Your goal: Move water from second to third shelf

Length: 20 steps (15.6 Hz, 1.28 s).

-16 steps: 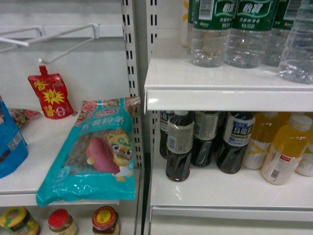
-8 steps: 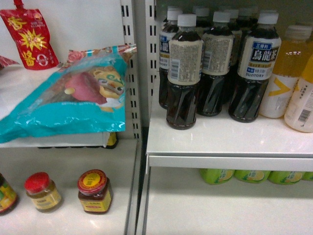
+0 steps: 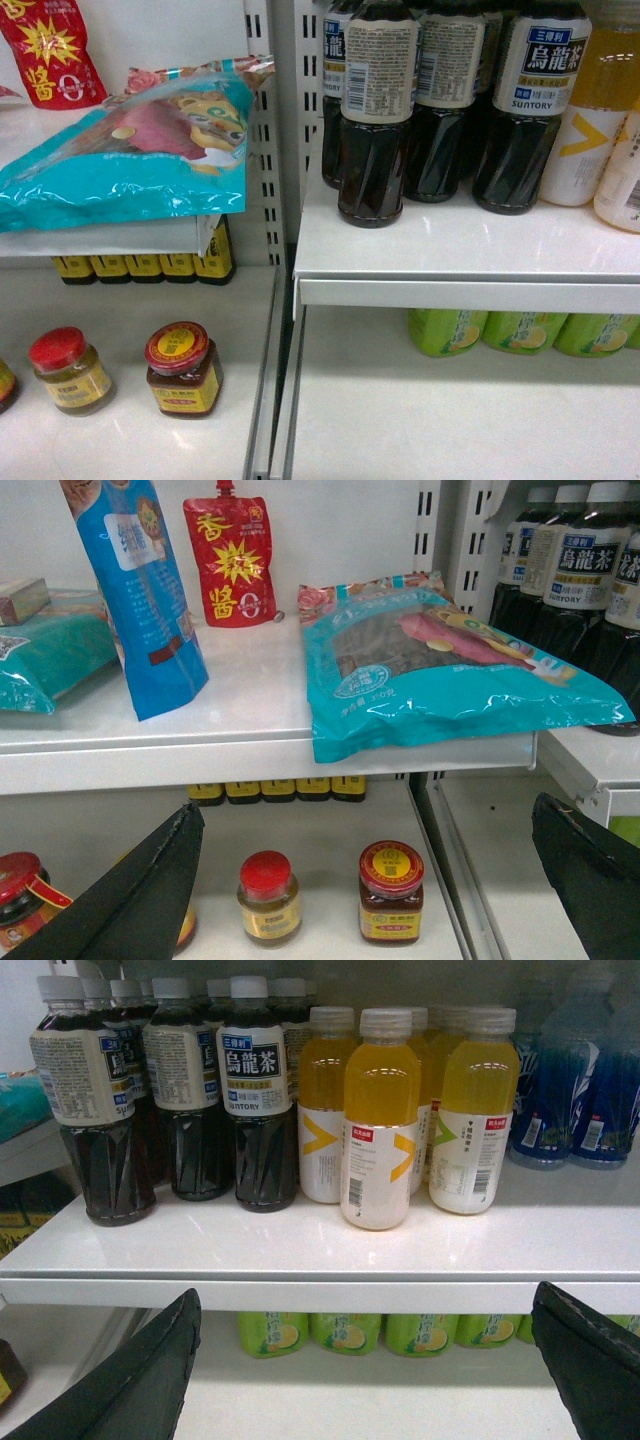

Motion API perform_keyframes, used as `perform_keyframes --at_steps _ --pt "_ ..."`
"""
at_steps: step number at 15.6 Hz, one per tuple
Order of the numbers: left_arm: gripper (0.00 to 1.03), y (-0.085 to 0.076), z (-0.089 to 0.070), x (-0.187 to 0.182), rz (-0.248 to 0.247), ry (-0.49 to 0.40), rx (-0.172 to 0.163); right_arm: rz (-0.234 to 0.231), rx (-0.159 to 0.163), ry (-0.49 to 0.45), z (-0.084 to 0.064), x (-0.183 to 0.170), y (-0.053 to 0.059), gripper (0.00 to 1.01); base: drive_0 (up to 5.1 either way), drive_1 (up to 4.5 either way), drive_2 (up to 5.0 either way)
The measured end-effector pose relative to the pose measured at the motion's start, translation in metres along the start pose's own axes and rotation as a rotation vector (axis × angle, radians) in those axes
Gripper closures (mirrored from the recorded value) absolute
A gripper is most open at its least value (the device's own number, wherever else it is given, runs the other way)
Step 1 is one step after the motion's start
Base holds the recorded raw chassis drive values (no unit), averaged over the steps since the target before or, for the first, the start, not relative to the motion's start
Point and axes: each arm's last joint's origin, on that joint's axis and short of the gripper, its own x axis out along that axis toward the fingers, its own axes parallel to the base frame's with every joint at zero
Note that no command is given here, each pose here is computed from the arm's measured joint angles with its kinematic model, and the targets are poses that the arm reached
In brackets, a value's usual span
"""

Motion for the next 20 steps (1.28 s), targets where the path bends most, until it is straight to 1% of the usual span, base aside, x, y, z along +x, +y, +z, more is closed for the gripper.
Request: perform_keyframes --at_steps 20 --pt "0.05 0.0 0.0 0.0 0.0 0.0 0.0 0.0 0.0 0.0 0.0 0.0 0.0 0.03 0.0 0.0 0.0"
